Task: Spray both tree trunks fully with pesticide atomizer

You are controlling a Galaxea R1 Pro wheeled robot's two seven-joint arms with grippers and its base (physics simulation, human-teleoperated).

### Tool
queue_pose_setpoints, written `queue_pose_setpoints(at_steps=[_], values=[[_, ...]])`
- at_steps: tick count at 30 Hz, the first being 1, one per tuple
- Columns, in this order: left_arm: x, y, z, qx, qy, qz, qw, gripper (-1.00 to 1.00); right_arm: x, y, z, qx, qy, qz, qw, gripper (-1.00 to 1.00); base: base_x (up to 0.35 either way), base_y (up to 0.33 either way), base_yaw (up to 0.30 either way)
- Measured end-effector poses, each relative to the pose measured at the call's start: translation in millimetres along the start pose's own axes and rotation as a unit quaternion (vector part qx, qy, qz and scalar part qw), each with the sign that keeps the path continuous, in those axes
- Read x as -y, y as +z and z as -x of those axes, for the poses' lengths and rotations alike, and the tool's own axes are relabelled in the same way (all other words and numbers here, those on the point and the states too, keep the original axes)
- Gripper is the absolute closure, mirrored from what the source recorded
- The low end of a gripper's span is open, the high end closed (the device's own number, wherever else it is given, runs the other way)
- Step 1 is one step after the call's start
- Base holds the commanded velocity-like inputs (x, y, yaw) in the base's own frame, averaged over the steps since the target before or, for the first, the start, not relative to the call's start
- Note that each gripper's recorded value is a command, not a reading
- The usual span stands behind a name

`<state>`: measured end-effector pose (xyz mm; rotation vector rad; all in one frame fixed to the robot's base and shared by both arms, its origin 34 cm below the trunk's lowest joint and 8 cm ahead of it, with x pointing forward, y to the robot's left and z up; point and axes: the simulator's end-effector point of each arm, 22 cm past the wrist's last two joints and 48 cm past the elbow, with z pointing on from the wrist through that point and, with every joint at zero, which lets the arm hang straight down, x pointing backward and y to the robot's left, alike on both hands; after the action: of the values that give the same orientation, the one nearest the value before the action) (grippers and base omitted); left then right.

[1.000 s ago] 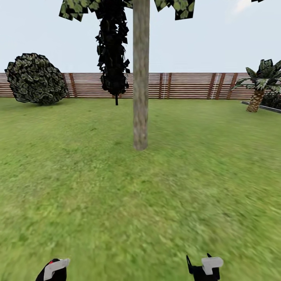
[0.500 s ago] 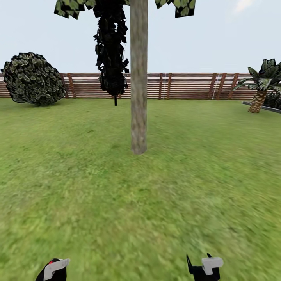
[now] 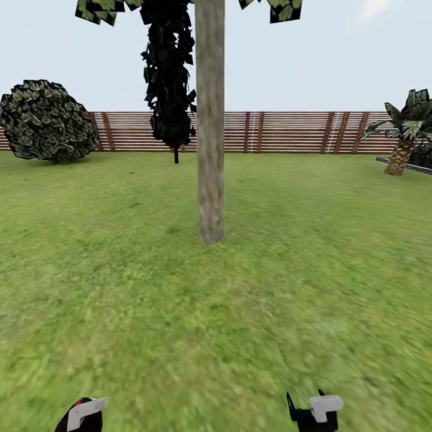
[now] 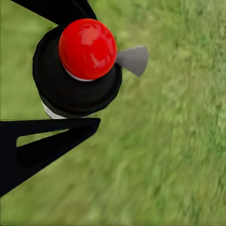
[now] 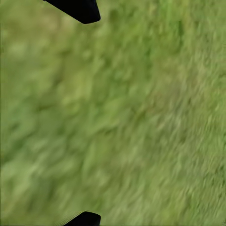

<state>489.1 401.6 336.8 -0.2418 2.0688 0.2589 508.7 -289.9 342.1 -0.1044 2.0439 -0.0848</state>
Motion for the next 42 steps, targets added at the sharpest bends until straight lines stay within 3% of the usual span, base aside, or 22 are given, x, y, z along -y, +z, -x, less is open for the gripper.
queue_pose_setpoints(at_steps=[42], values=[[-1.0,0.2,0.3,0.000,0.001,0.000,1.0000,1.00,0.3,0.1,0.3,0.000,0.000,0.000,1.0000,-1.00,0.340,0.000,0.028]])
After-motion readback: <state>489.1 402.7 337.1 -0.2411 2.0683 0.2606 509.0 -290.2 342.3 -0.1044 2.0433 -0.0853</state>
